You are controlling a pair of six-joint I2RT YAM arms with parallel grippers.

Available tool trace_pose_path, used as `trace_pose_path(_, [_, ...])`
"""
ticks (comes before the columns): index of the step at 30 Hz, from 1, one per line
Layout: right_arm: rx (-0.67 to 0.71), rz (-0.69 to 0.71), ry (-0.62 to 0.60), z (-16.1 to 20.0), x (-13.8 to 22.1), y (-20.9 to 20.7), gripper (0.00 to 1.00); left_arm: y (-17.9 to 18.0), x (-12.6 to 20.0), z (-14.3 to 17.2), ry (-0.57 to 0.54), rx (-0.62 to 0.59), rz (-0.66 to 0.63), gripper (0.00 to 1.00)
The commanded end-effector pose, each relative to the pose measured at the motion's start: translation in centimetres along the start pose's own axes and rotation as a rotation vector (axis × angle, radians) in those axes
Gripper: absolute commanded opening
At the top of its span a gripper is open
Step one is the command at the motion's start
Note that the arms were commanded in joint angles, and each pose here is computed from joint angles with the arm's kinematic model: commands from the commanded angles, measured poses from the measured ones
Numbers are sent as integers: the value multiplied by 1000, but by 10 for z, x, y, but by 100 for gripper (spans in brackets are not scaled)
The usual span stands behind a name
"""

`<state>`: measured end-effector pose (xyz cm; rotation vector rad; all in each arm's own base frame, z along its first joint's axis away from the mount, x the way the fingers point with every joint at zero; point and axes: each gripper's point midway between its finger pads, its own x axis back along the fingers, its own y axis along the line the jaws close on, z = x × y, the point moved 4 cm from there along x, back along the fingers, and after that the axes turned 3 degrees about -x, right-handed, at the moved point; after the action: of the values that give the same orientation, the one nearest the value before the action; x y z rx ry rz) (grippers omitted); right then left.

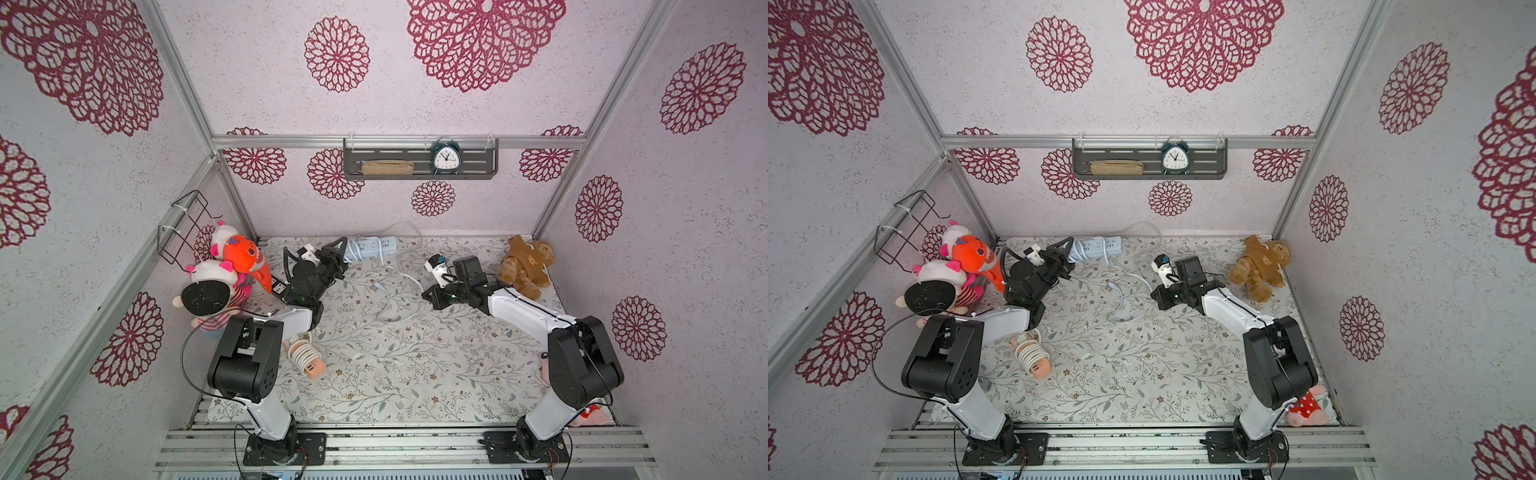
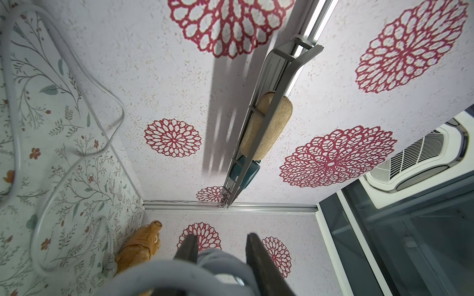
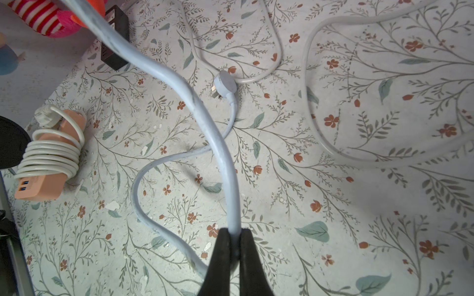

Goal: Unwrap the cord wrapped around the power strip
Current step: Unwrap the power cord from the power strip.

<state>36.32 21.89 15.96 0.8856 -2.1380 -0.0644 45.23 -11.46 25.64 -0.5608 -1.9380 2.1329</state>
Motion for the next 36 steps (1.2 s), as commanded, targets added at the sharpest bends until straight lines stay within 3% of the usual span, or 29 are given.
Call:
trace_pose_path(1, [-104,86,97,37,-10,-22,0,-66,13,-28,-116,60,287,0])
trace_pose_path(6, [-119,62,78,34,-8,-13,0,-54,11,-26,-106,-49,169,0])
trace_pose_path(10, [-34,47,25,5,26,10,0,-35,13,-25,-103,-252,-71,0])
trace_pose_path(13, [21,28,-80,-27,60,25,0,-28,19,-23,-82,-346,-172,0])
trace_pose_path(16, [61,89,-124,-60,73,17,0,-24,19,-12,20,-357,-208,0])
trace_pose_path(20, [58,162,-113,-84,58,-9,0,-27,21,5,145,-316,-161,0])
trace_pose_path(23, [-13,148,-102,-86,40,-28,0,-38,27,14,202,-338,-153,0])
trace_pose_path(27, [-78,150,-98,-86,32,-46,0,-46,38,20,243,-454,-229,0])
trace_pose_path(30, [-127,181,-48,-78,28,-68,0,-52,44,21,275,-453,-222,0])
trace_pose_path(36, [-267,107,80,-37,11,-84,0,-47,58,-3,146,-446,-255,0])
